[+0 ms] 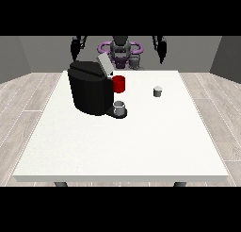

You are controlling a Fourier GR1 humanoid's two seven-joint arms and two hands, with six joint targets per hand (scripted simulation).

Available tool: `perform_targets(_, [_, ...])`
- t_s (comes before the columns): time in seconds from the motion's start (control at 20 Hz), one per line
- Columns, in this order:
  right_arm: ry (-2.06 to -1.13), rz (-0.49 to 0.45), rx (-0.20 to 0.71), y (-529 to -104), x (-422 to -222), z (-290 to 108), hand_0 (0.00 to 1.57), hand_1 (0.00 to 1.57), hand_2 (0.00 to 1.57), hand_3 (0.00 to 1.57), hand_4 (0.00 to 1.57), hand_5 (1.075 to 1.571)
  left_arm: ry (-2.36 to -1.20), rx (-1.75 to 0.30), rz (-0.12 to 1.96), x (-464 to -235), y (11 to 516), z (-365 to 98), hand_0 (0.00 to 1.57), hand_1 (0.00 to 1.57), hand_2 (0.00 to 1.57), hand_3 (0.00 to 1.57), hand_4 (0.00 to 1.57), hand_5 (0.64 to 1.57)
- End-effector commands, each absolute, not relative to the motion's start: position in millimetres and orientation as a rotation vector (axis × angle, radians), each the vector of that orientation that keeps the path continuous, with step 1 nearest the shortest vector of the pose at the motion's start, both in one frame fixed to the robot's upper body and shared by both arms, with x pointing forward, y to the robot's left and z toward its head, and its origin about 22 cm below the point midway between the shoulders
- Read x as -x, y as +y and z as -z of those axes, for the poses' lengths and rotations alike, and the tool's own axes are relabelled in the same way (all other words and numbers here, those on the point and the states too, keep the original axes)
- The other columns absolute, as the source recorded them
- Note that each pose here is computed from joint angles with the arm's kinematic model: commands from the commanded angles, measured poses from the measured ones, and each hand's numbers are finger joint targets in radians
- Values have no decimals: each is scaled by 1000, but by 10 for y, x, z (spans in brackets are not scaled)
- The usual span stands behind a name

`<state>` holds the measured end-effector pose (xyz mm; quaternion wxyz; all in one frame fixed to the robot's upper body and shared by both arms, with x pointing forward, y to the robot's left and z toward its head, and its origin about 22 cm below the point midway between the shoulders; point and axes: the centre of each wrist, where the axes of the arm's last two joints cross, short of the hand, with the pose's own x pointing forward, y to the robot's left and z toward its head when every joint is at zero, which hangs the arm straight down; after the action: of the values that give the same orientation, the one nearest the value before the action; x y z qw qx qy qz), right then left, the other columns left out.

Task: Insert the coffee pod into the coffee machine and close the lid

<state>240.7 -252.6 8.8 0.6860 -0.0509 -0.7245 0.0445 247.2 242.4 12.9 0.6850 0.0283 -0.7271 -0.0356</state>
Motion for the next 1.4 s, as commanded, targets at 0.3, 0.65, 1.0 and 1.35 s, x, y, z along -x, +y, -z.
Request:
perform_targets(0.3, [-1571, 127, 186, -2516, -2273, 81, 0, 0, 0, 0, 128, 1571, -1659, -67, 221, -2276, 2895, -30, 0, 0, 0, 0, 320, 1571])
perform_targets(0.65, [-1702, 95, 131, -2486, -2456, 11, 0, 0, 0, 0, 267, 1571, -1616, -195, 300, -2757, 3219, -341, 0, 0, 0, 0, 0, 1571])
perform_targets(1.0, [-1783, 69, 61, -2360, -2580, -241, 0, 0, 0, 0, 168, 1571, -1576, -248, 319, -2991, 3506, -209, 0, 0, 0, 0, 0, 1571])
perform_targets(1.35, [-1764, 69, 77, -2259, -2699, -336, 0, 0, 0, 0, 283, 1571, -1477, -280, 332, -3270, 3641, -254, 0, 0, 0, 0, 0, 1571])
